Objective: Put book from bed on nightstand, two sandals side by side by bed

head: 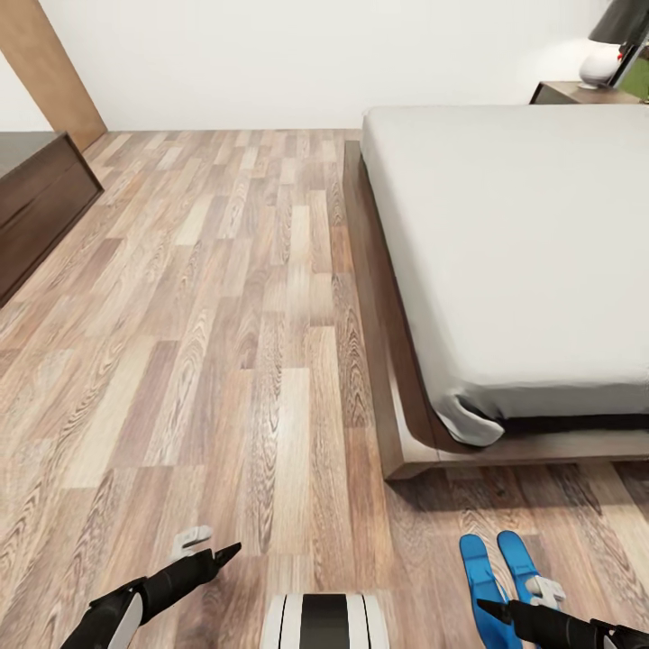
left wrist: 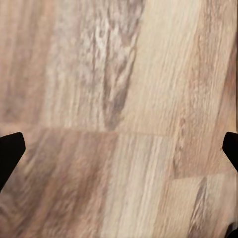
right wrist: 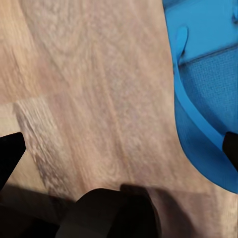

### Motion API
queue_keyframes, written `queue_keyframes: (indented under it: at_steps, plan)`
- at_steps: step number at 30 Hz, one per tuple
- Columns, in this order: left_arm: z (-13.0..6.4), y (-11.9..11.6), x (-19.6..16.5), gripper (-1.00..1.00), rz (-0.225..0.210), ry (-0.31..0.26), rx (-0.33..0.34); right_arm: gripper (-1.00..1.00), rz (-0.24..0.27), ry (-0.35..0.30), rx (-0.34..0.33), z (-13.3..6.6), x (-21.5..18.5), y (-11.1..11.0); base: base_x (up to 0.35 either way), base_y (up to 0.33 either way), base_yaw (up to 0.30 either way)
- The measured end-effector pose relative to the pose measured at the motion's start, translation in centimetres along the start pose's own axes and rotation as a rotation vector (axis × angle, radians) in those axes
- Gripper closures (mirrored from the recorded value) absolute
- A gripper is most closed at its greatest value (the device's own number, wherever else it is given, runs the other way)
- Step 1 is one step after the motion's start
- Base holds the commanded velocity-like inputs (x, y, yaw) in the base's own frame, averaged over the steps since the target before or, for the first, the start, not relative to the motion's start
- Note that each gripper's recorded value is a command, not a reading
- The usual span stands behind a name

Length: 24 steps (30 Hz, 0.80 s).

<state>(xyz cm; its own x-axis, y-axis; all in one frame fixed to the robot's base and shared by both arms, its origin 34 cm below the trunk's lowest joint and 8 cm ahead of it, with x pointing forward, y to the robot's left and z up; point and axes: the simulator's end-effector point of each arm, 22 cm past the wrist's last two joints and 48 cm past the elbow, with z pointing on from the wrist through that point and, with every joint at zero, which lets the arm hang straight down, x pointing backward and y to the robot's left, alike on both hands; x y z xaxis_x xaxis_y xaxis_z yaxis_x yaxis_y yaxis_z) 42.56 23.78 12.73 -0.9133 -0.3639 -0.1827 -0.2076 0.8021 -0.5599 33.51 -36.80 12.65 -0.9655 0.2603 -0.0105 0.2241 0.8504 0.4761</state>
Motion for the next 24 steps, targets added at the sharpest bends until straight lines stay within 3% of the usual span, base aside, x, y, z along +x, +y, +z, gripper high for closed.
queue_keyframes:
  at_steps: [17,21,24]
  plan:
    - [-1.0,-2.2,-2.5,-1.00,0.031,-0.051,0.024,-1.00,-0.030,-0.056,-0.018,-1.3,-2.3,1.6,0.000,0.000,0.000]
    - [-0.4,-3.2,-0.8,-1.00,0.015,-0.029,0.033,-1.00,-0.009,-0.038,-0.040,1.3,0.7,4.2,0.000,0.000,0.000]
    - [-0.3,-3.1,-0.5,-1.00,0.023,-0.037,0.008,-1.00,-0.049,-0.085,0.005,2.5,0.8,4.6,0.000,0.000,0.000]
